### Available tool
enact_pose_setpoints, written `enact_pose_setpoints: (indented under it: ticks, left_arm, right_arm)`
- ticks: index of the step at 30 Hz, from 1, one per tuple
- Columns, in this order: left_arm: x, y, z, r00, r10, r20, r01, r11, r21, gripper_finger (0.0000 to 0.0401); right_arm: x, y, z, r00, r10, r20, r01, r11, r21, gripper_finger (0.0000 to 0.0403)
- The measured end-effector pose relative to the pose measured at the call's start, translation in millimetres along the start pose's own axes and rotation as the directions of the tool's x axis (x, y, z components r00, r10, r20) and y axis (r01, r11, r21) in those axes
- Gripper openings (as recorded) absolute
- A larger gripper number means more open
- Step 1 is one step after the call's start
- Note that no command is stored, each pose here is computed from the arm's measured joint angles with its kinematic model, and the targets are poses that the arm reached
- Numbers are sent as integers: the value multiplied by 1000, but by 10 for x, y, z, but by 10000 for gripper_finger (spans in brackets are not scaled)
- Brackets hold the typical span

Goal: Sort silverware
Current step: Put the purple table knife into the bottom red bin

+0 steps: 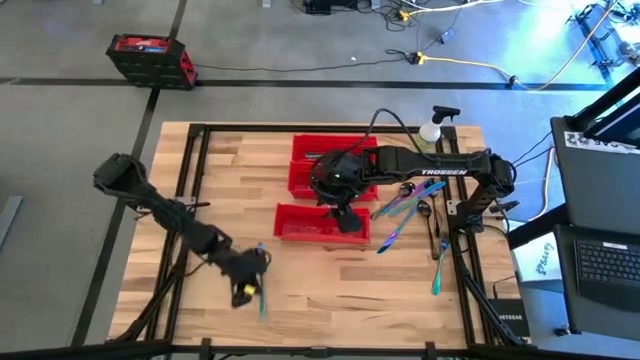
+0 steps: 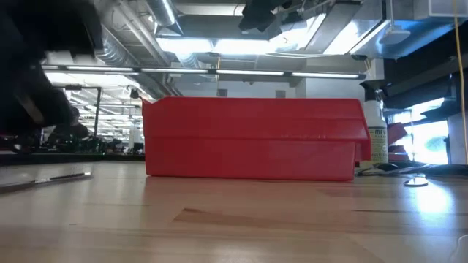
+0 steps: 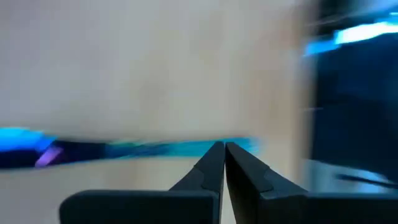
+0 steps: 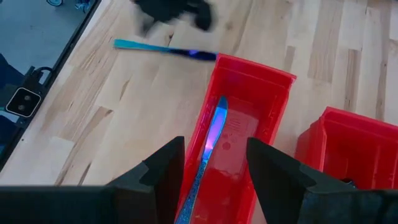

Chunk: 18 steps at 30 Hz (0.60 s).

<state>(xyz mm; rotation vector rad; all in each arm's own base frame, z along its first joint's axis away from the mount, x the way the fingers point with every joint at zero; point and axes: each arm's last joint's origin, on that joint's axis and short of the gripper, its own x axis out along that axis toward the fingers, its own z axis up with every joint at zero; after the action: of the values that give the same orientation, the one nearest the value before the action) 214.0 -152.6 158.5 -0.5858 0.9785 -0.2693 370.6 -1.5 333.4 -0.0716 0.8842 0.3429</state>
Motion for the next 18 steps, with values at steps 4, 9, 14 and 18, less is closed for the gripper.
enact_pose_setpoints:
  ticks: [4,9,14,18]
  left_arm:
    - [-9,-261,-75,987,-130,93,126,991,48,0]
    - [-12,-363,-281,991,-76,112,83,995,-61,0]
    - [-34,-417,-570,998,7,64,3,990,-143,0]
    - [-48,-451,-780,999,45,24,-40,982,-184,0]
  right_arm:
    - [0,7,1,1000,23,5,-23,1000,0,158]
    - [13,108,32,981,186,46,-184,982,-38,158]
    - [220,636,84,961,275,-11,-258,888,-381,158]
    - [422,885,205,994,93,62,-47,850,-525,158]
